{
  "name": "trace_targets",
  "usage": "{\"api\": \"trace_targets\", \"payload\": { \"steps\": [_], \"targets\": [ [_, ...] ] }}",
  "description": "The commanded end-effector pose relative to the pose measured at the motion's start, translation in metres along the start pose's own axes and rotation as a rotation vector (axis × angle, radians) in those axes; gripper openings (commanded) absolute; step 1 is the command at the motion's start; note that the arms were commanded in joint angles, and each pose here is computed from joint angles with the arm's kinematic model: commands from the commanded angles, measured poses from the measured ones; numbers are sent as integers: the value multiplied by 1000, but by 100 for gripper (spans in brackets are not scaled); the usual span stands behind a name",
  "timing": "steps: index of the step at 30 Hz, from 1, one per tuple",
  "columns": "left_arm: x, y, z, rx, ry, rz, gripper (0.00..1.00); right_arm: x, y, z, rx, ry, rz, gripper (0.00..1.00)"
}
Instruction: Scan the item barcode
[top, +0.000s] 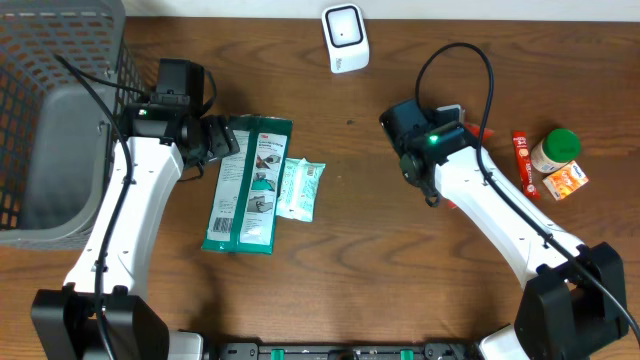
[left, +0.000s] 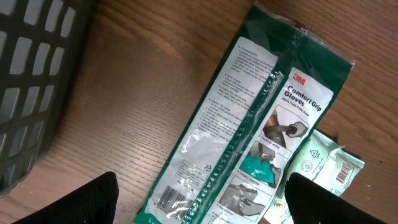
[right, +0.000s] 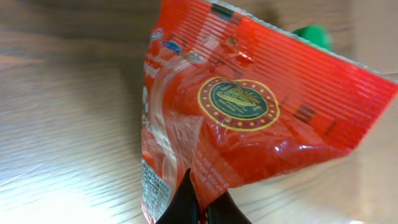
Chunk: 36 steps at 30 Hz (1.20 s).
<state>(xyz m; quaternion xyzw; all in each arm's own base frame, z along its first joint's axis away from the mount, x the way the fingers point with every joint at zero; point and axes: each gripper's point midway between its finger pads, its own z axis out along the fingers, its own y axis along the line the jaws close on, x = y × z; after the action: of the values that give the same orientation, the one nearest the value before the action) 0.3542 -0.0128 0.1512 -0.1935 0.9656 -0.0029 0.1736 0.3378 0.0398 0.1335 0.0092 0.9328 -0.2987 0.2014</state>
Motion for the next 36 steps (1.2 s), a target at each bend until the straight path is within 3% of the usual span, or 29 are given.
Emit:
{"api": "trace_targets", "payload": {
  "steps": [1, 8, 16, 24, 26, 30, 32, 36],
  "targets": [
    [-6, 2, -5, -5, -21, 0, 86, -19, -20, -6, 133, -88, -10, 1],
    [-6, 2, -5, -5, -21, 0, 86, -13, 1, 11, 150, -50, -69, 1],
    [-6, 2, -5, -5, -21, 0, 86, 2, 58, 33, 161, -30, -214, 1],
    [-6, 2, -5, -5, -21, 0, 86, 10, 136, 1, -45, -123, -212, 1],
    [-6, 2, -5, -5, -21, 0, 86, 15, 156, -5, -138, -110, -195, 10],
    [-6, 2, -5, -5, -21, 0, 86, 25, 195, -17, -347, -54, -165, 18],
    [-6, 2, -5, -5, -21, 0, 86, 27, 203, -20, -394, -35, -136, 36],
    [-6, 2, -5, -5, -21, 0, 86, 15, 195, -31, -405, -38, -117, 47]
  ]
}}
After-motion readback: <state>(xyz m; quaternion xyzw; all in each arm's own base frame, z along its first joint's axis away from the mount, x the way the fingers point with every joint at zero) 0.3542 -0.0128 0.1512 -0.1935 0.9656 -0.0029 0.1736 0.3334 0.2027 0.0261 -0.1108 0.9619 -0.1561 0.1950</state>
